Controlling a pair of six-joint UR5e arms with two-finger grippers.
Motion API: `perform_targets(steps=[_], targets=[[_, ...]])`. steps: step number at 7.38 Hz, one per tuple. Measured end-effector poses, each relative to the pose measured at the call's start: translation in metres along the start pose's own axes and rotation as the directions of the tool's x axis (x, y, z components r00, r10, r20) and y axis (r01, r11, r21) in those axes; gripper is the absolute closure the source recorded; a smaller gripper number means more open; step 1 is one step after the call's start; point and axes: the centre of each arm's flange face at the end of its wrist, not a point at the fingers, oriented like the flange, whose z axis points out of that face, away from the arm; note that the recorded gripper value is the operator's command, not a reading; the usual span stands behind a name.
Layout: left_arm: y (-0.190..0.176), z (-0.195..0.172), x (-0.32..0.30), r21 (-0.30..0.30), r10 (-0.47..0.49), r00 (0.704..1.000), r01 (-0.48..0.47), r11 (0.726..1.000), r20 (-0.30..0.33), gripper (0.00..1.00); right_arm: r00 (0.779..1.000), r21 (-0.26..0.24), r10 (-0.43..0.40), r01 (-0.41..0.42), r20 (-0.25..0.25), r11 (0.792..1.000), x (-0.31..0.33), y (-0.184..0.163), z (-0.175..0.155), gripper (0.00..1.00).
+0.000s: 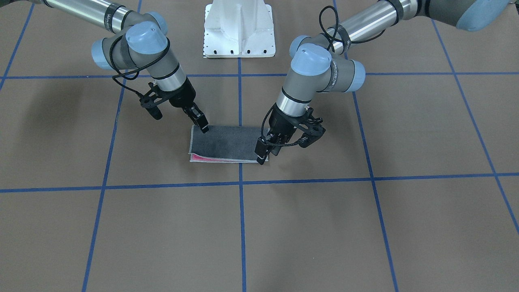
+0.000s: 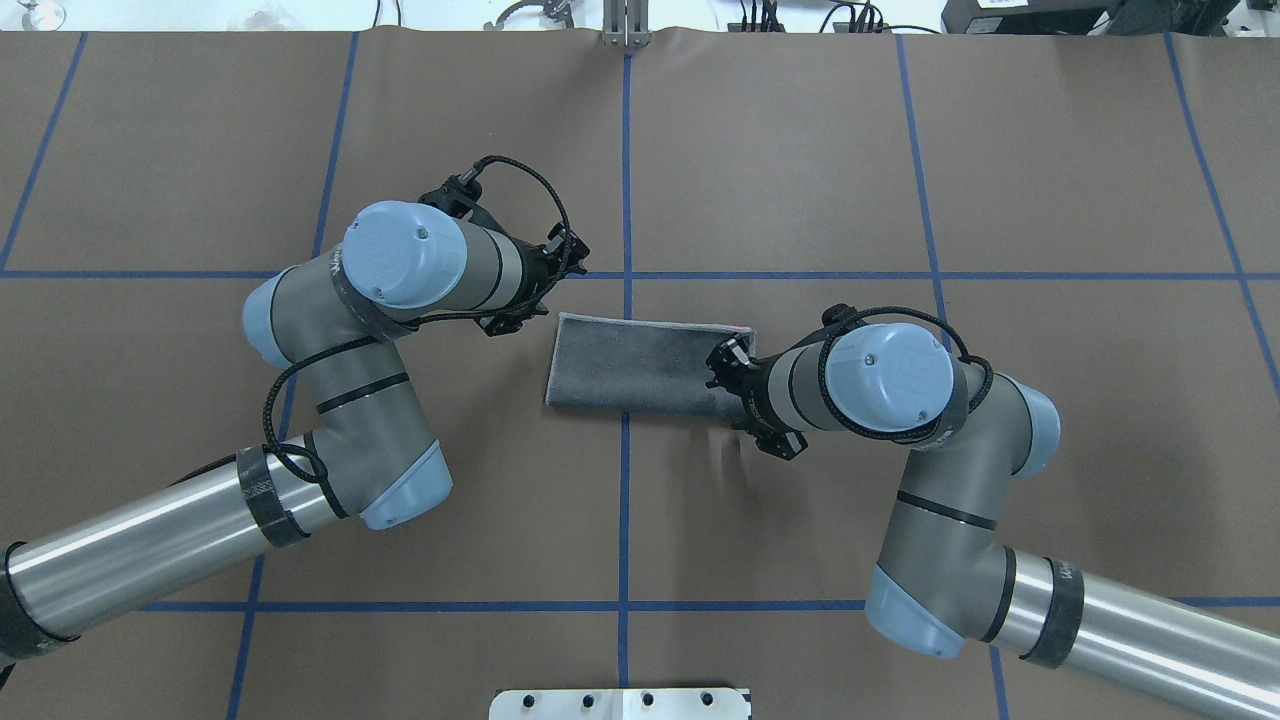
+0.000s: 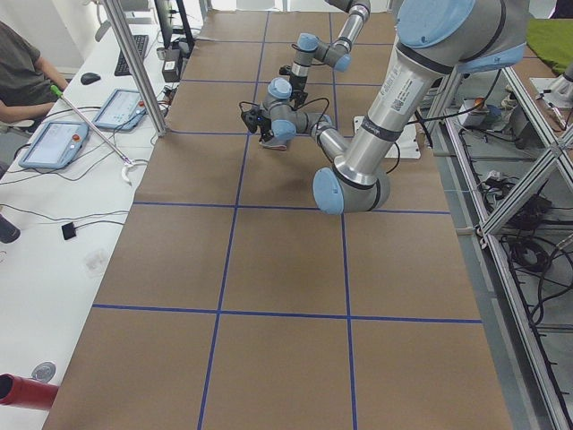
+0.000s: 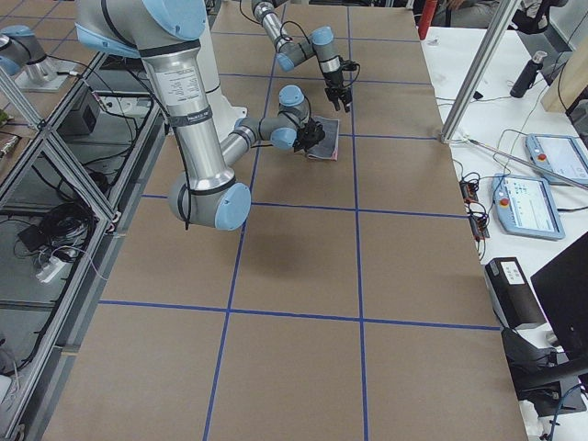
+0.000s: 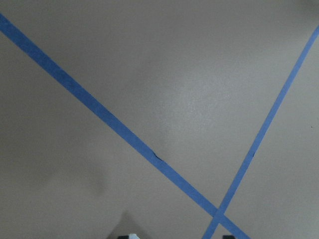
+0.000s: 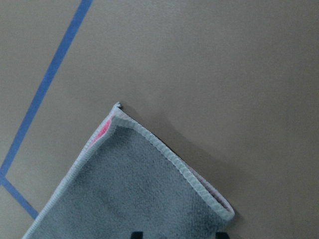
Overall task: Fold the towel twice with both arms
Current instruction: 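Raise the left gripper away while the right gripper grasps the folded strip's end, then drag the strip end with the right gripper toward the robot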
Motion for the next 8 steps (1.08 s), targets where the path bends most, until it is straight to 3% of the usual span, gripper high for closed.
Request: perform_targets(steps=[3,5,7,8], targets=[[0.001,-0.001,0.002,-0.001,0.000,1.000,0.000,1.000,-0.002,0.30,0.998,0.035,0.066,-0.067,0.021,0.997,0.009,0.007,0.008,0.28],[0.001,-0.001,0.002,-0.001,0.000,1.000,0.000,1.000,-0.002,0.30,0.997,0.039,0.075,-0.076,0.021,0.996,0.012,0.012,0.011,0.41],[0.001,-0.001,0.003,-0.001,-0.001,1.000,0.001,1.000,-0.003,0.30,0.997,0.041,0.073,-0.074,0.014,0.996,0.016,0.014,0.014,0.69],[0.001,-0.001,0.003,-0.001,-0.001,1.000,0.001,1.000,-0.003,0.30,0.997,0.041,0.072,-0.072,0.012,0.997,0.017,0.015,0.015,0.93]])
